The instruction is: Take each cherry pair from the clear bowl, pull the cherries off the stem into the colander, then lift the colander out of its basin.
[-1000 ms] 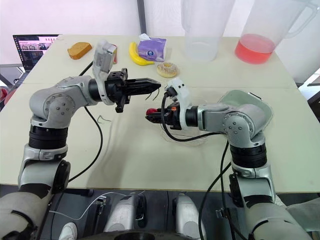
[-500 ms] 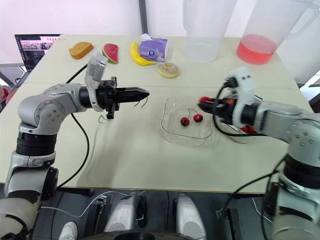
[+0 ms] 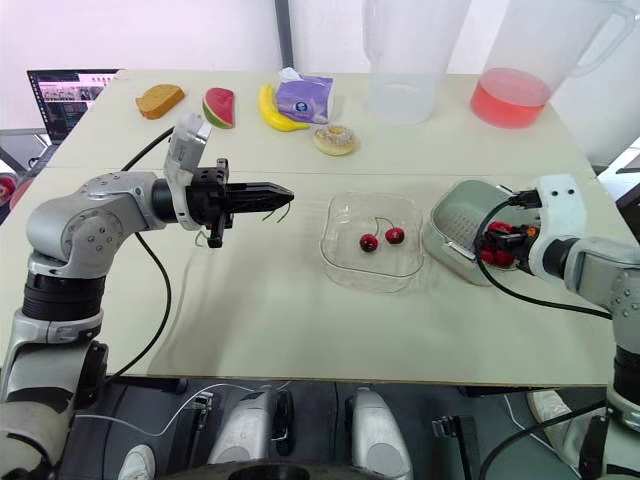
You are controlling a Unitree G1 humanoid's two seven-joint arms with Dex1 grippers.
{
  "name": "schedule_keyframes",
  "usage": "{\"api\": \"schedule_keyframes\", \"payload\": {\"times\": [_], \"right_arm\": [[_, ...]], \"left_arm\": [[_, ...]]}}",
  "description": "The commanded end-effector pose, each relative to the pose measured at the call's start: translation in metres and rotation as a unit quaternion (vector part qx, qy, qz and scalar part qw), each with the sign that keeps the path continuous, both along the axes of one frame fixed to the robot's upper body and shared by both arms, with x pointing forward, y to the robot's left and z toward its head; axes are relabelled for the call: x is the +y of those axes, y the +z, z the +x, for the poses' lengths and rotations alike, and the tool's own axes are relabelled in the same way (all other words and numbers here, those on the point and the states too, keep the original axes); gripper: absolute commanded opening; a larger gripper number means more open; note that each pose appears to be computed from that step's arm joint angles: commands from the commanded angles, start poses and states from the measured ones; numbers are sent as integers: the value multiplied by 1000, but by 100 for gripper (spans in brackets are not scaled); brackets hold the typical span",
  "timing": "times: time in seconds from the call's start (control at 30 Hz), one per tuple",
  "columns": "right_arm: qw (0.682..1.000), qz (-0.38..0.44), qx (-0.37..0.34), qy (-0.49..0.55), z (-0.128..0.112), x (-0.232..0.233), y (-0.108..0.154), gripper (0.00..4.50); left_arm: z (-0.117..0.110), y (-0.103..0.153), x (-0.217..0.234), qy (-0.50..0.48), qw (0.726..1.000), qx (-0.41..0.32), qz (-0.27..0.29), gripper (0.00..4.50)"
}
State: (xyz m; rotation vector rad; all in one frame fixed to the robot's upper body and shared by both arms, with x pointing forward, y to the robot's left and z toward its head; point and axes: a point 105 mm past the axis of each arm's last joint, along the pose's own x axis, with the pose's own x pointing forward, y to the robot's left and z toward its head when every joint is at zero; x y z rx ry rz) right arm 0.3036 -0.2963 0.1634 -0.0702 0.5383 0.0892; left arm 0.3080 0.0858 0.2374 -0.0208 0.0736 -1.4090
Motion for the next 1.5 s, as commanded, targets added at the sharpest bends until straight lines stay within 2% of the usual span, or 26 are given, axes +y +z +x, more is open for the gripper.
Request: {"api": "schedule_keyframes", "payload": {"times": [0.03, 0.37, 0.57, 0.63, 0.8, 0.93, 1.07, 1.17, 1.23, 1.37, 1.5], "right_arm": [[999, 0, -34, -1, 8, -1, 12, 83], [999, 7, -52, 10, 30, 6, 16, 83], [998, 9, -61, 8, 31, 4, 20, 375], [998, 11, -69, 7, 30, 3, 24, 445], [994, 18, -105, 34, 22, 10, 45, 445], [967, 39, -187, 168, -5, 51, 83, 445], [927, 62, -202, 310, -40, 99, 91, 445], [887, 75, -198, 410, -63, 130, 90, 445], [872, 44, -168, 459, -72, 141, 76, 445], [870, -7, -128, 476, -68, 143, 55, 445], [872, 5, -113, 477, -62, 149, 48, 445]], "left_arm": [[-3, 8, -2, -6, 1000, -25, -1, 0], [-4, 10, -7, -7, 1000, -27, -3, 0], [-4, 12, -8, -5, 1000, -29, -3, 0], [-4, 13, -8, -4, 1000, -29, -3, 0], [-3, 13, -8, -3, 1000, -30, -2, 0], [-3, 12, -5, 0, 1000, -29, 1, 0], [-1, 12, -2, 8, 1000, -28, 4, 0], [4, 9, 2, 25, 999, -30, 10, 0], [8, 7, 6, 45, 998, -29, 14, 0], [16, -3, 18, 91, 995, -19, 23, 0], [29, -16, 47, 192, 981, 17, 6, 0]]}}
